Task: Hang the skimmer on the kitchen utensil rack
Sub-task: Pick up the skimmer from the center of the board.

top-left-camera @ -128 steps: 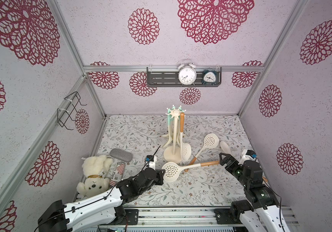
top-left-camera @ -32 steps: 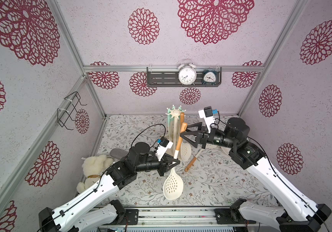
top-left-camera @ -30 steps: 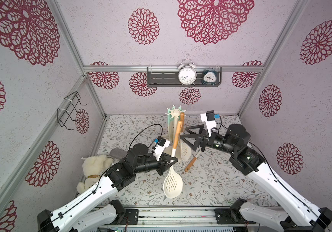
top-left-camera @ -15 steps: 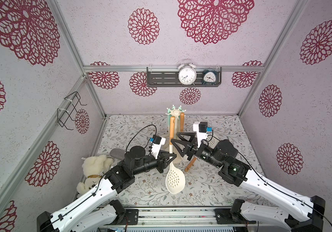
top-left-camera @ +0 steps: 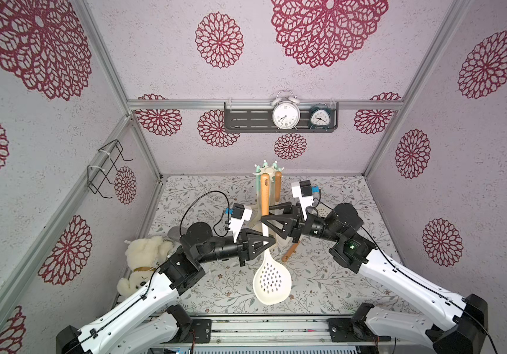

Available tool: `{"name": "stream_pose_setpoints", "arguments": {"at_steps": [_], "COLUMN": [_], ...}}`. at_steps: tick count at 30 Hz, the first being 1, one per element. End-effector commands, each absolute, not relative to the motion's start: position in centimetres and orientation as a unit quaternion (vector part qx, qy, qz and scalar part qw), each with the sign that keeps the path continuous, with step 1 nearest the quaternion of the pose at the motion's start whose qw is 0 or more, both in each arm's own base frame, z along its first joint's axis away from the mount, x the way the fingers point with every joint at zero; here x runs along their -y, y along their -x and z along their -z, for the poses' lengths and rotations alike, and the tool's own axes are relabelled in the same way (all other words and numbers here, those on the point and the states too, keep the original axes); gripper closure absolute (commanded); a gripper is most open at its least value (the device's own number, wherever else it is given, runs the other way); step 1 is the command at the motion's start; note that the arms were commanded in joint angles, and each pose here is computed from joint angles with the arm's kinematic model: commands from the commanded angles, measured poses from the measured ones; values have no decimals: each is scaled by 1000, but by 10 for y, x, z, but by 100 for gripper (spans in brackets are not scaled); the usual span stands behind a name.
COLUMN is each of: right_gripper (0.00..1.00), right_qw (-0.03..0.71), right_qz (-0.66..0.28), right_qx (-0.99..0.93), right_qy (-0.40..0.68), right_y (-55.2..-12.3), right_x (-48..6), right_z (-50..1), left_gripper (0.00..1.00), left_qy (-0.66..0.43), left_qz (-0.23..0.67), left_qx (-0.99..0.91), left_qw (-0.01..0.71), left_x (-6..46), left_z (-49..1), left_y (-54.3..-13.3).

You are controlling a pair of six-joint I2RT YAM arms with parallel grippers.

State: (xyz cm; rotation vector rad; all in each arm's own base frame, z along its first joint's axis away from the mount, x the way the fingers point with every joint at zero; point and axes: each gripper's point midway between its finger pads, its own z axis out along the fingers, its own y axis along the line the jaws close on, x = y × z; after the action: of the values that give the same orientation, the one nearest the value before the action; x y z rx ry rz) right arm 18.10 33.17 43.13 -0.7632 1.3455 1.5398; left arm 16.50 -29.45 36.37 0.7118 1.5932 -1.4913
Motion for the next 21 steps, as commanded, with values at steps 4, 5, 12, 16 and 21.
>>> {"name": "stream_pose_setpoints", "arguments": {"at_steps": [4,5,12,16,21], "right_gripper": [70,76,100,100,100], "right_qw": [439,438,502,483,436], "right_qz": [-683,-684,-590,-556,-559], "right_qx": [-476,-477,-574,-633,-649], "right_qy": [336,336,264,238,276], "right_y": [-154,-154,-198,-223,-225], "right_x": [-328,-328,-298,-271,-259], "right_z": [-459,-458,-434,-399,-378], "left_gripper": [100,100,32,12,11], "left_qy": [-296,-294,-261,-231,-190], "left_qz": [609,607,517,416,356], "left_qx": [-601,-602,-678,-739,-767], "left_qw": [425,427,453,476,498], "left_x": [294,293,278,249,213], "left_z": [-386,-386,-367,-356,-368], "left_y": [-160,-161,-187,-207,-227]}}
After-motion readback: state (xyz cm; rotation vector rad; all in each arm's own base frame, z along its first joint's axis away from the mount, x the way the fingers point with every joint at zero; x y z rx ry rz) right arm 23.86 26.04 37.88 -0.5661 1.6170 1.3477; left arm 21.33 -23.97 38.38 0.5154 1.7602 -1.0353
